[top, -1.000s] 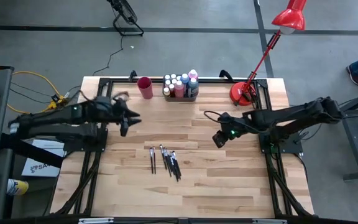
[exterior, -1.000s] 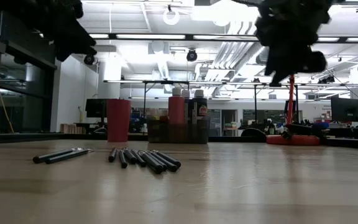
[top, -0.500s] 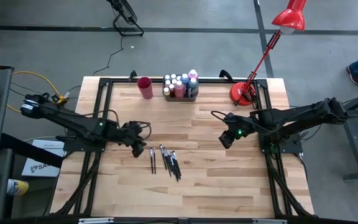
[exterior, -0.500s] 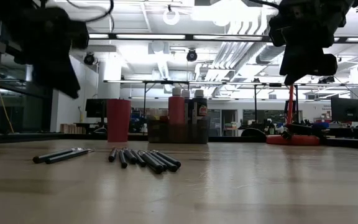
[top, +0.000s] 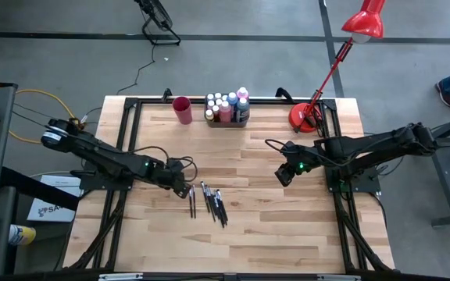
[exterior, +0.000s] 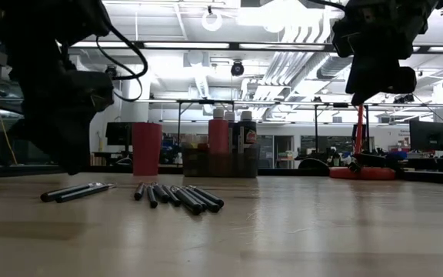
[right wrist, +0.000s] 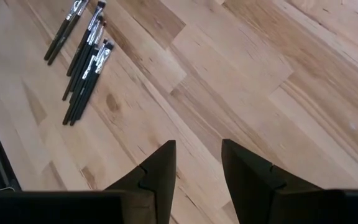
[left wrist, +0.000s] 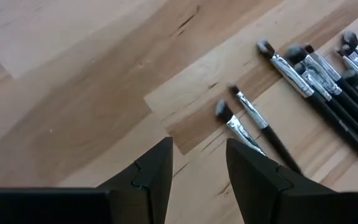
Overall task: Pick & Place Paint Supplies
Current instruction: Put the black paint brush into the pink cup
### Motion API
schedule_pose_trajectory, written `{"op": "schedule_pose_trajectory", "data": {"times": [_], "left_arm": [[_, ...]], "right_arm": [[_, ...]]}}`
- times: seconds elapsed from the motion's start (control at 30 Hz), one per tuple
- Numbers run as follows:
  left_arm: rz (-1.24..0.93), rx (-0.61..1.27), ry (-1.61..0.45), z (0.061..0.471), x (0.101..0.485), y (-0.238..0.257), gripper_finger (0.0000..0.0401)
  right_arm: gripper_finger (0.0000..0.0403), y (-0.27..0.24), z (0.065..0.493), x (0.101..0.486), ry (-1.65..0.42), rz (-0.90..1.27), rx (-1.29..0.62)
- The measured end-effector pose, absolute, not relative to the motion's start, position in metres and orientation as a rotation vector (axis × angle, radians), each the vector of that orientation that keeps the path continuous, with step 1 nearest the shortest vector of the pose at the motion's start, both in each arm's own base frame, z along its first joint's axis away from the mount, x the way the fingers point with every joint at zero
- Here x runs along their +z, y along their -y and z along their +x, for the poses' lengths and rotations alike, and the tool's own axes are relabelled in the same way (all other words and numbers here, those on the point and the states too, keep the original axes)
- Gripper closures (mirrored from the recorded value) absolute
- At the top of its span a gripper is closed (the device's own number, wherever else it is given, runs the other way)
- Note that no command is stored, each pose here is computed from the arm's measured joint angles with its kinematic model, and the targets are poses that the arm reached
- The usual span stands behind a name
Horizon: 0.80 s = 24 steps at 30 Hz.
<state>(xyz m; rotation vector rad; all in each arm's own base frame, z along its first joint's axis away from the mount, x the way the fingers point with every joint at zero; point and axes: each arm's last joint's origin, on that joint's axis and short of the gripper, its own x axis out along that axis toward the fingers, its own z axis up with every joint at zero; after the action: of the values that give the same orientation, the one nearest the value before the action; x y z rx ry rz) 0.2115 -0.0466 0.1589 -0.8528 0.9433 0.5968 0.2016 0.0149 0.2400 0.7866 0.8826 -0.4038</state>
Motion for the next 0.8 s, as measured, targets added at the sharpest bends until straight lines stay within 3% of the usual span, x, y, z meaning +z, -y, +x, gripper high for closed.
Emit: {"op": "schedule_pose_trajectory", "data": {"times": [0.8], "left_arm": [[-0.961, 0.642, -0.869, 0.232, 0.142, 0.044, 0.0256]], "right_arm": [[0.0280, -0.014, 0.203, 0.241, -0.865, 0.746, -0.405]]}}
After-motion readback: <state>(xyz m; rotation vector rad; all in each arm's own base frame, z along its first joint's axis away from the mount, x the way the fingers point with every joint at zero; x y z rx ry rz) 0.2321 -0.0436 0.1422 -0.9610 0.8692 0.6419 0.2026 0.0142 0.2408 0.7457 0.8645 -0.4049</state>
